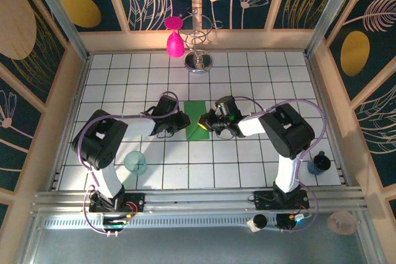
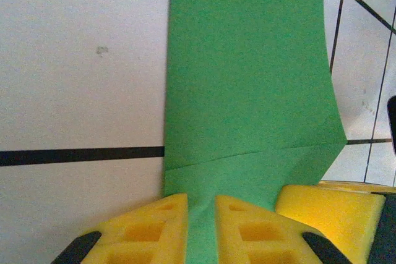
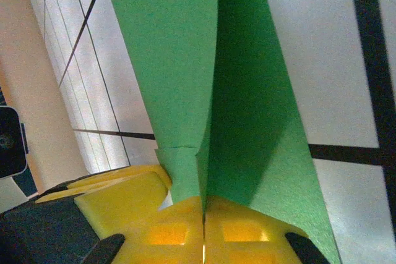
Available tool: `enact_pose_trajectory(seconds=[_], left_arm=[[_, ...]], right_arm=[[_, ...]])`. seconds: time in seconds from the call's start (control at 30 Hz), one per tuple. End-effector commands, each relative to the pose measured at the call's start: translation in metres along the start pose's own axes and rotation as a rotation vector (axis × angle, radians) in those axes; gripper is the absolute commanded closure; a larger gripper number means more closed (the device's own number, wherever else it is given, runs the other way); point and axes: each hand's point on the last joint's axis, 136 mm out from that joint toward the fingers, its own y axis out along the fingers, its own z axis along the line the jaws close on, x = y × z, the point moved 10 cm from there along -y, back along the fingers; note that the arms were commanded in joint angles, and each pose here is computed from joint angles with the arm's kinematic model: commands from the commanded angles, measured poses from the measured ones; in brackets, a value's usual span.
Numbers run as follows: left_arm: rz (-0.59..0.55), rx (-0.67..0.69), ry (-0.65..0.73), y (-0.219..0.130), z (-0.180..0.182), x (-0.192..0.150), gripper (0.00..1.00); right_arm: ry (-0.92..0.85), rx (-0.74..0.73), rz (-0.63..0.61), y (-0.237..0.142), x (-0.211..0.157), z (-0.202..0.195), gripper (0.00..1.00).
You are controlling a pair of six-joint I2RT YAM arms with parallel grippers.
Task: Fold a paper plane with a square sheet of paper (pick it up from the middle)
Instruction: Pick up the paper from the center of the table, then turn over the paper at the center of the table.
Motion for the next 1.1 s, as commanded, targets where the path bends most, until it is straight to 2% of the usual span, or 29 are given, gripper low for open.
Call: enact_pose_trajectory(seconds=[0.0, 0.07, 0.2, 0.27, 0.43, 0.53, 0.63, 0.8, 1.07], left_arm=[[-0.03, -0.091, 0.005, -0.017, -0.01, 0.009, 0.77], [-0.057, -0.211, 0.009, -0.032, -0.016, 0.013, 0.72], [-0.084, -0.36, 0.004, -0.053, -0.022, 0.017, 0.62], [-0.09, -0.424, 0.012, -0.064, -0.028, 0.018, 0.51], [-0.117, -0.6, 0.084, -0.094, -0.049, 0.016, 0.26], [-0.128, -0.681, 0.105, -0.106, -0.056, 0.014, 0.18], [-0.106, -0.705, 0.112, -0.108, -0.058, 0.012, 0.14], [-0.086, -0.686, 0.109, -0.104, -0.055, 0.01, 0.12], [-0.034, -0.717, 0.147, -0.101, -0.066, 0.006, 0.14]], right_arm=[[-0.084, 0.061, -0.055, -0.01, 0.003, 0.018, 0.95], [-0.136, 0.101, -0.096, -0.021, 0.006, 0.026, 0.96], [-0.248, 0.205, -0.181, -0.05, 0.01, 0.047, 0.96], [-0.293, 0.266, -0.209, -0.066, 0.011, 0.057, 0.96], [-0.347, 0.406, -0.211, -0.096, 0.014, 0.074, 0.96], [-0.361, 0.482, -0.18, -0.104, 0.013, 0.082, 0.95], [-0.359, 0.567, -0.149, -0.107, 0.01, 0.087, 0.95], [-0.327, 0.65, -0.105, -0.106, 0.01, 0.088, 0.95], [-0.279, 0.686, -0.061, -0.1, 0.01, 0.082, 0.95]])
